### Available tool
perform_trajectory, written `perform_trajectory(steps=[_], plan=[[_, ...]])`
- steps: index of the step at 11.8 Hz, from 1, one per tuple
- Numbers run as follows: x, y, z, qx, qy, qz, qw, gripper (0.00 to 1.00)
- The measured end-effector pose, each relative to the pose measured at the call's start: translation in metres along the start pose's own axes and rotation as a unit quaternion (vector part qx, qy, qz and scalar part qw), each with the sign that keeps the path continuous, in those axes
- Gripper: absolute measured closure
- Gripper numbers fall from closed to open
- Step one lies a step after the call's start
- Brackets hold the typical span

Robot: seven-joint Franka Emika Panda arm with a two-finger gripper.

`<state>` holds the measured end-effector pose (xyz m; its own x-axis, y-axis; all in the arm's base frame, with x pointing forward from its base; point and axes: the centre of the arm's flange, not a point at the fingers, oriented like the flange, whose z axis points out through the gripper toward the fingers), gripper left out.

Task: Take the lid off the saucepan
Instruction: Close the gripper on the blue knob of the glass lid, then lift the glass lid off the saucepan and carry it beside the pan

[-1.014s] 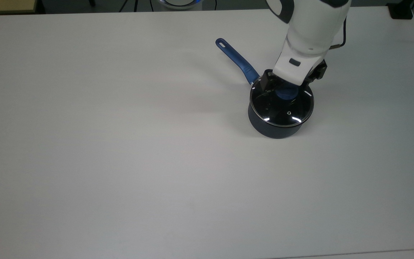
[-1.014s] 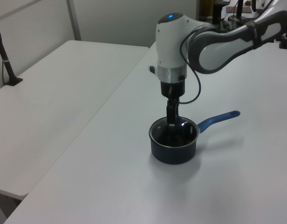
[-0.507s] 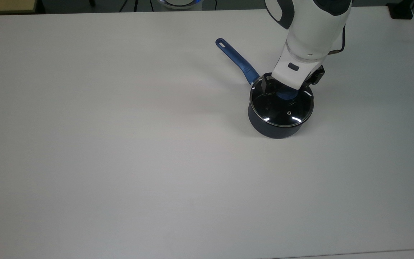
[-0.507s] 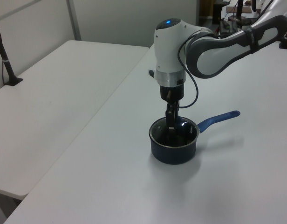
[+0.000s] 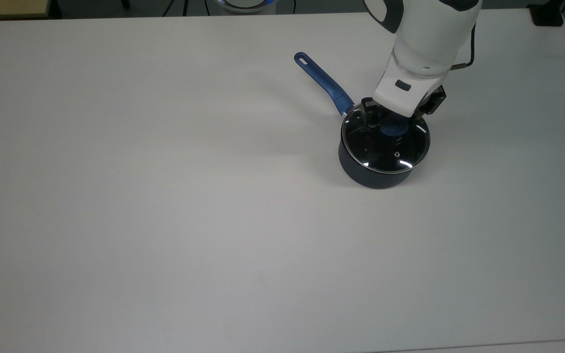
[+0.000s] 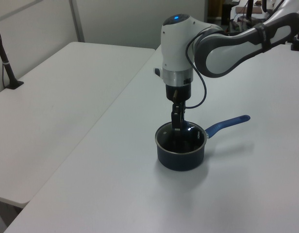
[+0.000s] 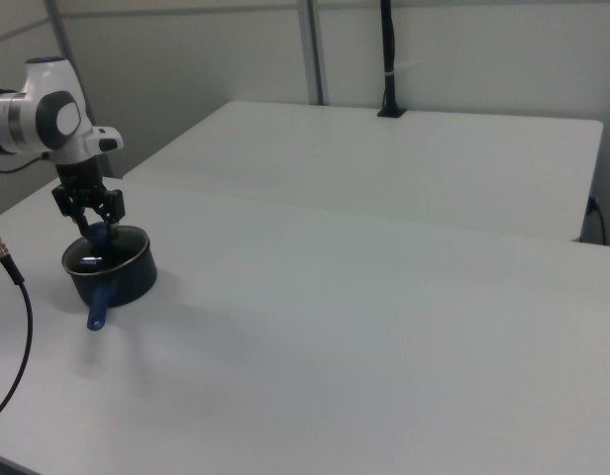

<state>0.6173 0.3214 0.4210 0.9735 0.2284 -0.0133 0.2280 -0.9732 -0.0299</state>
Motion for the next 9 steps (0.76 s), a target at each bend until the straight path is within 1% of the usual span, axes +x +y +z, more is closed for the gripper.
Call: perform_trajectory(steps=[6,9], plan=[[-0.001,0.000,-0.006,0.000,0.005,-0.001,1.0000,0.34],[-0.004,0.001,-0.018,0.000,0.005,-0.002,1.0000,0.34]])
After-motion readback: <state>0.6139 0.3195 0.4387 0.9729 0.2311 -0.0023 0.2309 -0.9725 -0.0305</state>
